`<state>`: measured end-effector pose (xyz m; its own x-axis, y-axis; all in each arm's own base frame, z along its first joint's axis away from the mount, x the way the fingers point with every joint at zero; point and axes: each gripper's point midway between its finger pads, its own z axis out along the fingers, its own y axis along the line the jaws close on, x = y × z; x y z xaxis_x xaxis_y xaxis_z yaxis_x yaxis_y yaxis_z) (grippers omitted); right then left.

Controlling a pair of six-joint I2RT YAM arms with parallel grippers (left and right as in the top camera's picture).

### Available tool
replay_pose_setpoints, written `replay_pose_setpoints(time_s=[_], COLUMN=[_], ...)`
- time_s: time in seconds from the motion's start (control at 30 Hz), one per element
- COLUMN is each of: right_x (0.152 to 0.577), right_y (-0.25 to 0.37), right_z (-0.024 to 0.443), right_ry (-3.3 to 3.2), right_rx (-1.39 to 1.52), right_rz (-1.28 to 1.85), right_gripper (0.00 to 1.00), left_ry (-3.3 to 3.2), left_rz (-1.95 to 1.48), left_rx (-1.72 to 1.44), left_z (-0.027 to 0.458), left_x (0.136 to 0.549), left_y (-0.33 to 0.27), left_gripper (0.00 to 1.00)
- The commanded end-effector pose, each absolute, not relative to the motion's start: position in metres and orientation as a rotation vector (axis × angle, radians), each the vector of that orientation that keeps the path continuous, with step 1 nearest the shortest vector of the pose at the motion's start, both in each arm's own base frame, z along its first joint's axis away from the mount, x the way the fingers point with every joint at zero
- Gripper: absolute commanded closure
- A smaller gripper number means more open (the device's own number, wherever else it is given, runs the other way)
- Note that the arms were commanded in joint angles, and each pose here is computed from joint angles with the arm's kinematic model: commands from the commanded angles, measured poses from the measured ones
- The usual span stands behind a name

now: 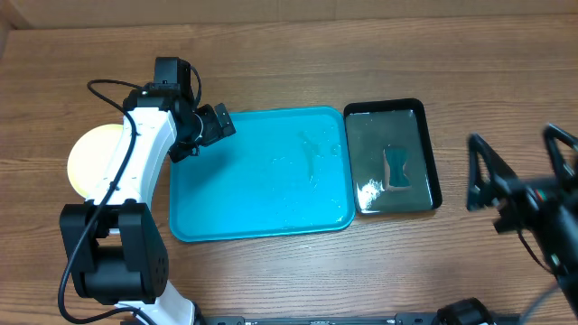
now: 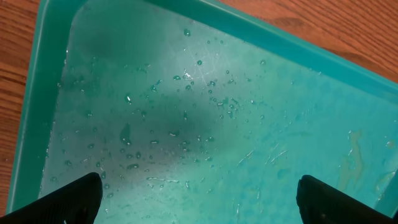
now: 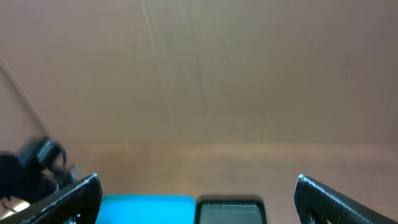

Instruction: Clean dirty plates on tray and stack at the side

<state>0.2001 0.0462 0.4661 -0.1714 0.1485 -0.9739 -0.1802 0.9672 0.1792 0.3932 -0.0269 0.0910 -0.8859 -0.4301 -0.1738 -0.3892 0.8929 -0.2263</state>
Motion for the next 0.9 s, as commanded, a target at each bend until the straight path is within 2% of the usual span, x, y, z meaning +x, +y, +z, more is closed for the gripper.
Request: replay_pose_setpoints(time_s=[0.0, 0.3, 0.87], right_x=[0.187, 0.191, 0.214], right_y=[0.040, 0.037, 0.043], right_z=[0.458, 0.420, 0.303], right_ry=[1.638, 1.316, 1.161], right_rx=[-0.028, -0.006, -0.044], right_rz=[0.277, 0.311, 0.323], right_gripper=[0.00, 0.00, 0.00], left_ry=[2.849, 2.850, 2.850], left_rz=[-0.259, -0.258, -0.259], left_rx=[-0.598, -0.598, -0.597], left_z=[0.089, 0.089, 0.089], left_x=[0.392, 0.392, 0.392], left_y=[-0.026, -0.026, -0.026], left_gripper=[0.00, 0.00, 0.00])
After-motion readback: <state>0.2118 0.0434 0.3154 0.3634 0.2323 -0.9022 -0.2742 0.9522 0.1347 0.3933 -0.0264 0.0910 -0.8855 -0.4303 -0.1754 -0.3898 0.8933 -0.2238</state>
